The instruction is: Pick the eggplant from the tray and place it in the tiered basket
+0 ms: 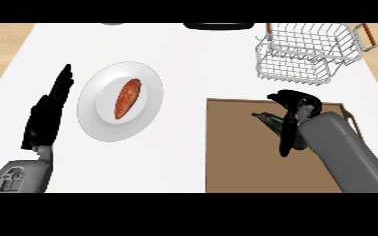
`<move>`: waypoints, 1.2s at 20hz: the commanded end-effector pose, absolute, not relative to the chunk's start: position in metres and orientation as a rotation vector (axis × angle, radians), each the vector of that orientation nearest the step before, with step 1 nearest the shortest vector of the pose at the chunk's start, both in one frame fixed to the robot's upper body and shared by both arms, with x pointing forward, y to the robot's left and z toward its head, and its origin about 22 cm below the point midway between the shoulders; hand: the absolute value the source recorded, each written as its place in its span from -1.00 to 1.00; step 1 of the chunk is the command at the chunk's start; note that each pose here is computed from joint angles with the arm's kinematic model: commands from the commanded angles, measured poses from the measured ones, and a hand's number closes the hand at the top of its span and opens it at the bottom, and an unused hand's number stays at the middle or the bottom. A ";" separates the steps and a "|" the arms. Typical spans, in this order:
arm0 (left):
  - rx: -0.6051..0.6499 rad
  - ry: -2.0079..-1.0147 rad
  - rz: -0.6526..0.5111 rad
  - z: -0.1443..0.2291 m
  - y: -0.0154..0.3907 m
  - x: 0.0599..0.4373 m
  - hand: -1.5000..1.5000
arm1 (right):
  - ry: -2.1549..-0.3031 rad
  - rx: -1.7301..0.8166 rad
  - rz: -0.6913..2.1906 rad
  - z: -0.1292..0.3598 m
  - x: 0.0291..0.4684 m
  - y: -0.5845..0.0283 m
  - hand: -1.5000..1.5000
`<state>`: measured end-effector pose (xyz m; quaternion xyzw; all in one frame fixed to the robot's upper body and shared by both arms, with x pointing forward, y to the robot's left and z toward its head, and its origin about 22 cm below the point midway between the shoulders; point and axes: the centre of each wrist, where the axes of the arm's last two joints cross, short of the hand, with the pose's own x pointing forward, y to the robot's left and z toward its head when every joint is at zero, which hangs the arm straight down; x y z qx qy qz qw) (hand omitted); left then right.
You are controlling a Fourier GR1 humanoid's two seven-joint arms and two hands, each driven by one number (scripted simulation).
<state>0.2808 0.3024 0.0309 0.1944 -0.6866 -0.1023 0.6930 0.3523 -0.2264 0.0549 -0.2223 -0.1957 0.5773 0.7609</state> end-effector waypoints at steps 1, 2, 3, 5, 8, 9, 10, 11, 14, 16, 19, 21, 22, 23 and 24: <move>0.412 -1.524 -0.229 0.041 0.298 0.278 0.00 | -0.373 -0.469 1.257 0.029 0.358 -0.211 -1.00; 0.421 -1.533 -0.236 0.042 0.296 0.283 0.00 | -0.376 -0.476 1.246 0.037 0.360 -0.217 -1.00; 0.433 -1.544 -0.229 0.043 0.280 0.293 0.00 | -0.381 -0.476 1.252 0.036 0.357 -0.209 -1.00; 0.425 -1.540 -0.225 0.027 0.292 0.285 0.00 | -0.356 -0.471 1.259 0.045 0.357 -0.227 -1.00; 0.437 -1.532 -0.227 0.029 0.301 0.272 0.00 | -0.319 -0.391 1.272 0.014 0.356 -0.224 1.00; 0.420 -1.528 -0.229 0.031 0.303 0.274 0.00 | -0.270 -0.343 1.340 0.023 0.352 -0.222 1.00; 0.420 -1.540 -0.225 0.023 0.294 0.275 0.00 | -0.306 -0.280 1.377 0.010 0.345 -0.207 1.00; 0.440 -1.524 -0.229 0.032 0.304 0.279 0.00 | -0.326 -0.309 1.458 0.018 0.339 -0.216 1.00; 0.426 -1.541 -0.227 0.051 0.296 0.287 0.00 | -0.381 -0.405 1.502 0.032 0.345 -0.226 1.00; 0.430 -1.535 -0.229 0.030 0.283 0.279 0.00 | -0.391 -0.387 1.478 0.019 0.334 -0.213 1.00; 0.423 -1.547 -0.236 0.035 0.280 0.280 0.00 | -0.443 -0.361 1.321 0.028 0.346 -0.216 1.00; 0.447 -1.536 -0.241 0.029 0.294 0.281 0.00 | -0.451 -0.362 1.293 0.047 0.351 -0.214 1.00; 0.433 -1.534 -0.224 0.024 0.303 0.271 0.00 | -0.462 -0.348 1.291 0.045 0.338 -0.228 1.00; 0.443 -1.531 -0.232 0.039 0.306 0.273 0.00 | -0.541 -0.385 1.233 0.042 0.348 -0.176 1.00; 0.414 -1.517 -0.242 0.032 0.307 0.276 0.00 | -0.650 -0.430 1.188 0.055 0.339 -0.135 1.00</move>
